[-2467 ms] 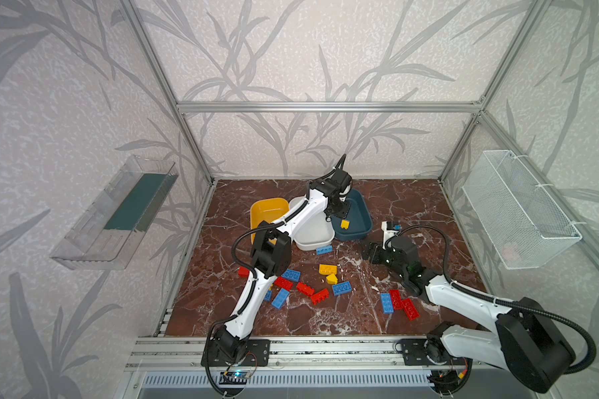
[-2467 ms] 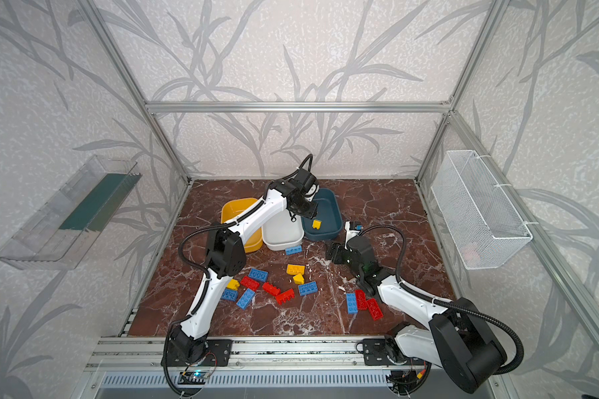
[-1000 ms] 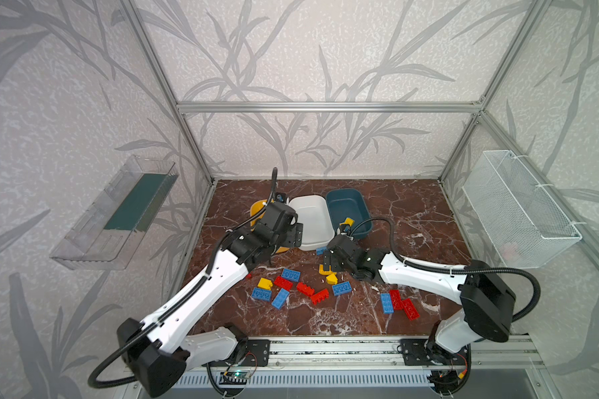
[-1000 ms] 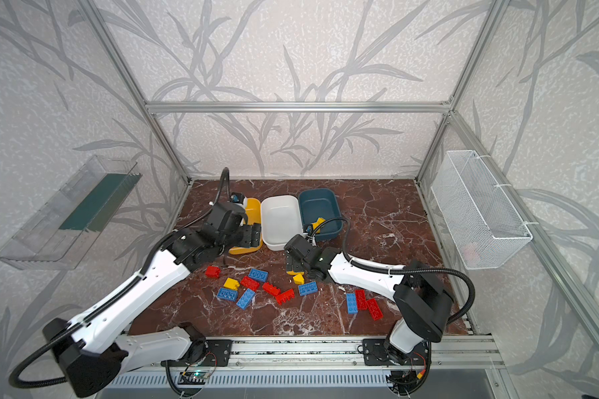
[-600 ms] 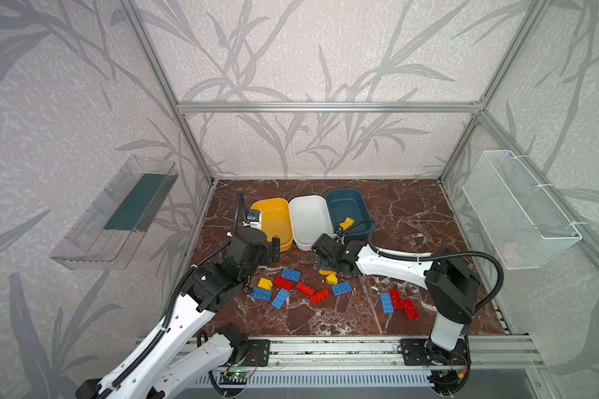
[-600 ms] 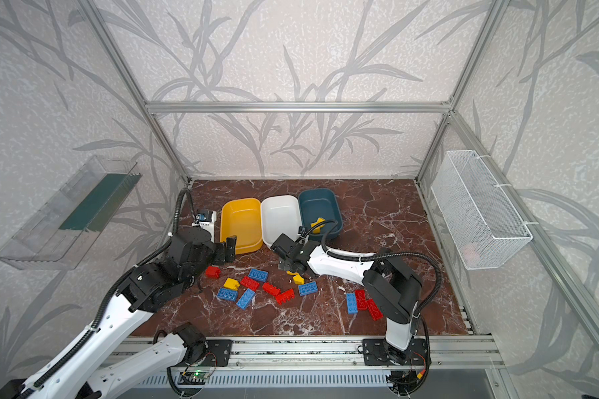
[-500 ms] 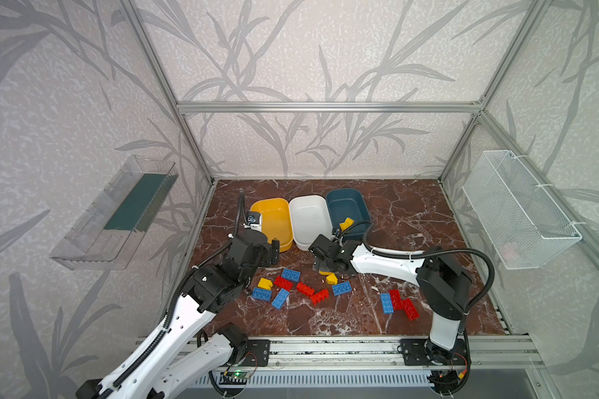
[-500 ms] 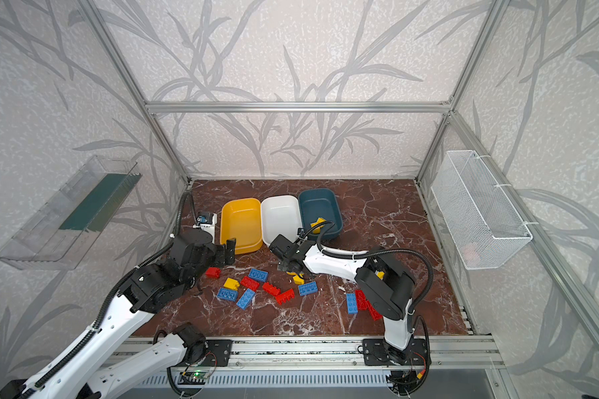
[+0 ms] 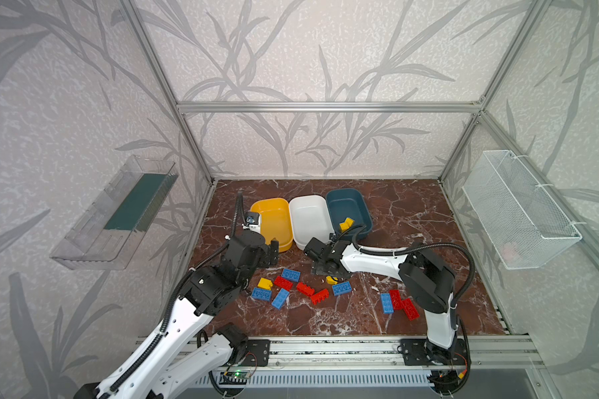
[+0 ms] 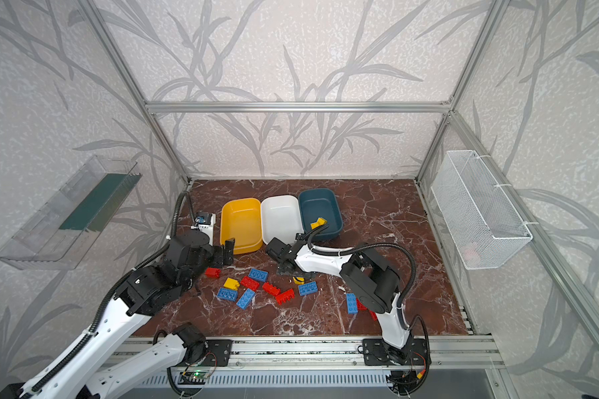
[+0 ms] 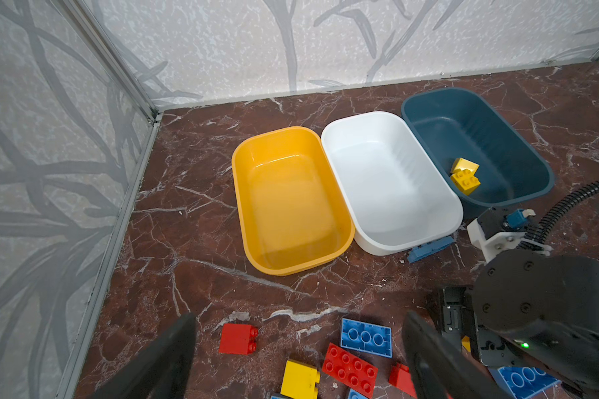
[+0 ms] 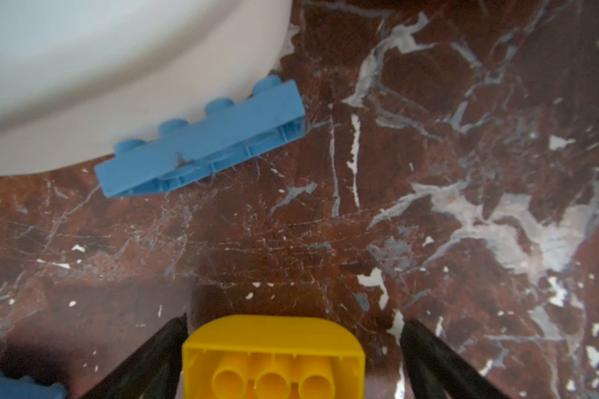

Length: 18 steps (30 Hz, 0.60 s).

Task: Sort the legos into containers by color
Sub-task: 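Grasp a yellow 2x3 brick with the right gripper while the left arm withdraws, then carry the yellow 2x3 brick with the right gripper into the teal tub and release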

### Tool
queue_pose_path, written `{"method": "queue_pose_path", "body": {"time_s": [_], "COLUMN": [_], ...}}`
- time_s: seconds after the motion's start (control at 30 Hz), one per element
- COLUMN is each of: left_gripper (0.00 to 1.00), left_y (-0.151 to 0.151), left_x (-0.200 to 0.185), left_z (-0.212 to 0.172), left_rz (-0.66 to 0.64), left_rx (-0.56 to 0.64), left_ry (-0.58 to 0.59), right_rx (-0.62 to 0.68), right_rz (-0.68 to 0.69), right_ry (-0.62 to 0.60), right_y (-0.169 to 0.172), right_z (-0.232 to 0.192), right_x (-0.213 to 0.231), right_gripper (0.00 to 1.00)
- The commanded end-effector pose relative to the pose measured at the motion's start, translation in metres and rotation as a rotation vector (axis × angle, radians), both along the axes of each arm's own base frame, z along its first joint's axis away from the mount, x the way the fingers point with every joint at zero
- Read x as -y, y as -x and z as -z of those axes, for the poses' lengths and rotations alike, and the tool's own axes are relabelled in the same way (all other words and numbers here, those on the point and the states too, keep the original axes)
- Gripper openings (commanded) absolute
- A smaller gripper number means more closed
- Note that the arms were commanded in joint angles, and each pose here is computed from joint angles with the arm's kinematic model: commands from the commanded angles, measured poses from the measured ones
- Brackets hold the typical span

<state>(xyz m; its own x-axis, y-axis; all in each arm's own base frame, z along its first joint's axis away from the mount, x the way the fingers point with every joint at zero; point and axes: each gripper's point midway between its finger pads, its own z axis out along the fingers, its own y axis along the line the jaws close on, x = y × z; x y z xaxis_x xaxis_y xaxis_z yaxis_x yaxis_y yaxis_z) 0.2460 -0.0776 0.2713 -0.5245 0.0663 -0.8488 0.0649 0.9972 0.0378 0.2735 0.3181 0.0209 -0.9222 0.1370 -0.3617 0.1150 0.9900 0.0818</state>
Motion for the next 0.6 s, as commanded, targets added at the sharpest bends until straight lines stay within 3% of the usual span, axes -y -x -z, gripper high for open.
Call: {"method": "queue_pose_path", "body": {"time_s": [0.0,0.33,0.47,0.57], "left_gripper": [0.93,0.93,0.92,0.93], "left_y": [0.001,0.001,0.001,0.001], "left_x": [-0.002,-0.003,-0.004,-0.005], "left_z": [-0.001,-0.001,0.0,0.0], "left_rz": [-0.002,-0.004,-0.01,-0.012], "left_rx": [0.008,0.007,0.007,0.008], "left_ry": [-0.003,-0.007,-0.011,-0.013], "right_rx": [-0.008,0.027,0.061,0.089], "right_rz": [-0.007,-0.05,-0.068,-0.082], "right_ry": [0.028,0.046,0.046,0.039], "right_y": [0.004,0.001,-0.003,-0.006], "right_z": [0.002,-0.003,-0.013,-0.023], "right_x": [0.0,-0.004,-0.003,-0.003], "right_gripper": [0.91,0.71,0.57,0.55]}}
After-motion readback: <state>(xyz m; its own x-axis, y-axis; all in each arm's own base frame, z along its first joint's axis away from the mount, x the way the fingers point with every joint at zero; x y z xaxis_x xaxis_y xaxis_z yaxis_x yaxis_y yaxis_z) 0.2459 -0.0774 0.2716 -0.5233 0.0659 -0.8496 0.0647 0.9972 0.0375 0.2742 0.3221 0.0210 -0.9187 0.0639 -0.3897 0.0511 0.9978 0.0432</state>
